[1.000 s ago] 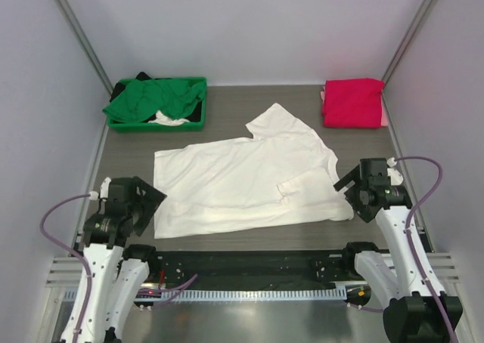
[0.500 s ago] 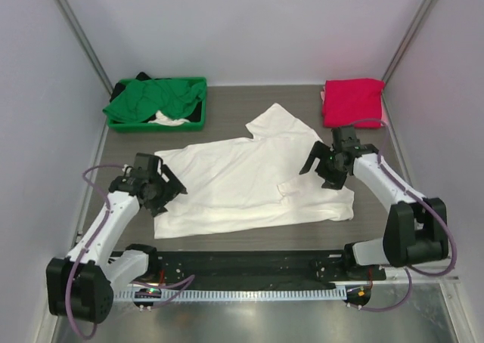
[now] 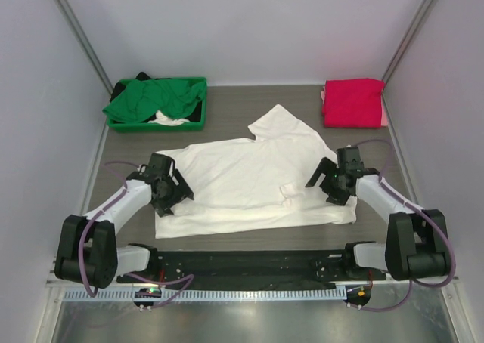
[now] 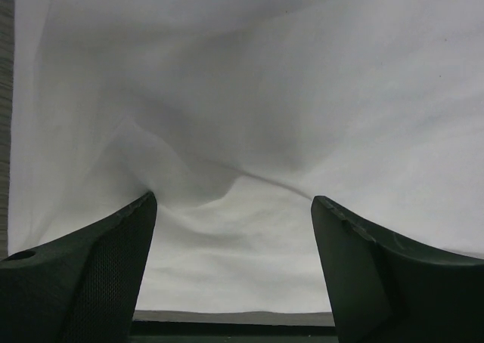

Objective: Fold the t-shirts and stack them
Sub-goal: Fold the tshirt

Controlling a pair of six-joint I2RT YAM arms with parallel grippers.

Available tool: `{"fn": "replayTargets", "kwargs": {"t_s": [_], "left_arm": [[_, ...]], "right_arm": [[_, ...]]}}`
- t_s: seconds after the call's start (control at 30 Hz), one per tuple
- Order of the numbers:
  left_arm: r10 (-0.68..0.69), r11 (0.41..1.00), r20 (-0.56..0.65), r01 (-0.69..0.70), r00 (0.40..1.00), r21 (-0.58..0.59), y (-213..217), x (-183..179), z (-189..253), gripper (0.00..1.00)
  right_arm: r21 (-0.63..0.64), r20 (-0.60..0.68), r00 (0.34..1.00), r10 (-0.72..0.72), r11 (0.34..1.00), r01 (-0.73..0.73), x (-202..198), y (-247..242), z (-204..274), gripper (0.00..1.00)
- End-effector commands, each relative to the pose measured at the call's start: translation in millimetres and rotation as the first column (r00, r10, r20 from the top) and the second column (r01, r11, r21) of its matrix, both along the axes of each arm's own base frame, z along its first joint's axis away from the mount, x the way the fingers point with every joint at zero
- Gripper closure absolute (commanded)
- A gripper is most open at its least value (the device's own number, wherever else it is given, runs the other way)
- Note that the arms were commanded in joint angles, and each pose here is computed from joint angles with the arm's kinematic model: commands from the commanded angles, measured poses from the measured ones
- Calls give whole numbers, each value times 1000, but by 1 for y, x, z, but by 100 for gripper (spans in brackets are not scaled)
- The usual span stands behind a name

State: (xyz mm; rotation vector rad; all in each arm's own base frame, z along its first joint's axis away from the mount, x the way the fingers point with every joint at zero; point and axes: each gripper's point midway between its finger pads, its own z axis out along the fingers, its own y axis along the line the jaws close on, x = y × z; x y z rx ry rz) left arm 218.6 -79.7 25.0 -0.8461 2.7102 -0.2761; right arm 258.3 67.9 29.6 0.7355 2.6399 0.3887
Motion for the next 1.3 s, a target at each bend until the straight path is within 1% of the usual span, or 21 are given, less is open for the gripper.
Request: {"fn": "replayTargets", "kwargs": {"t_s": [0.0,0.13,0.2,0.3,0.4,0.43,0.47,0.5,0.57,0.6,0.67,0.7,0.73,0.77,0.8,0.83,0.87,0.9,1.0,1.1,1.27], "left_arm": [[3,999,10,-4,1000,54,8,-1,-7,16],[33,998,-1,-33,999,46,3,-19,-6,16],[36,999,8,-36,999,15,-2,-25,0,16],[32,999,115,-30,993,-15,-5,-14,37,13],[-63,998,254,67,965,-8,-9,7,100,6],[-100,995,260,100,960,13,-8,6,113,5],[-167,986,323,160,931,51,-9,17,142,5],[-203,979,309,184,929,89,-3,13,150,5],[-207,969,362,138,909,206,17,22,176,5],[-234,955,375,140,897,263,26,24,181,5],[-226,934,405,80,886,347,45,24,185,4],[-225,928,412,65,883,367,50,23,186,3],[-231,923,428,58,874,381,52,25,187,3],[-226,916,419,45,879,399,58,22,179,3],[-220,915,435,30,873,403,60,19,180,3],[-216,912,436,21,874,410,63,18,173,4],[-192,908,452,-17,871,418,68,18,176,3],[-178,911,470,-35,865,410,70,15,181,4],[-173,908,525,-72,833,413,74,17,192,3],[-170,901,542,-93,823,423,78,16,196,3],[-180,894,495,-69,850,444,78,19,187,3]], "right_arm": [[-75,-75,992,-99,993,93,-39,-19,-21,6],[-75,-43,989,-139,988,136,-50,-22,-7,5],[-45,16,989,-148,988,149,-40,-19,14,5],[1,73,989,-125,992,125,-25,-10,41,5],[8,227,973,-35,999,34,22,7,105,5],[-31,199,980,-9,999,15,33,9,101,5],[-56,208,977,39,998,-28,42,18,108,5],[-95,262,960,97,993,-74,66,23,133,5],[-182,203,968,148,977,-112,92,24,122,5],[-198,257,951,172,972,-123,116,30,145,5],[-267,206,953,223,949,-165,147,30,127,5],[-280,264,936,233,947,-157,172,33,149,5],[-308,254,928,271,933,-188,186,36,145,5],[-328,213,936,281,923,-203,203,38,123,5],[-342,260,919,297,918,-200,227,43,137,5],[-364,255,915,312,908,-209,239,45,133,5],[-384,211,926,313,898,-216,253,45,106,5],[-389,265,912,314,900,-197,275,50,122,5],[-401,287,904,318,897,-188,314,62,104,5],[-433,297,899,322,884,-174,343,73,80,5],[-467,328,892,312,874,-135,370,81,57,5]]}}
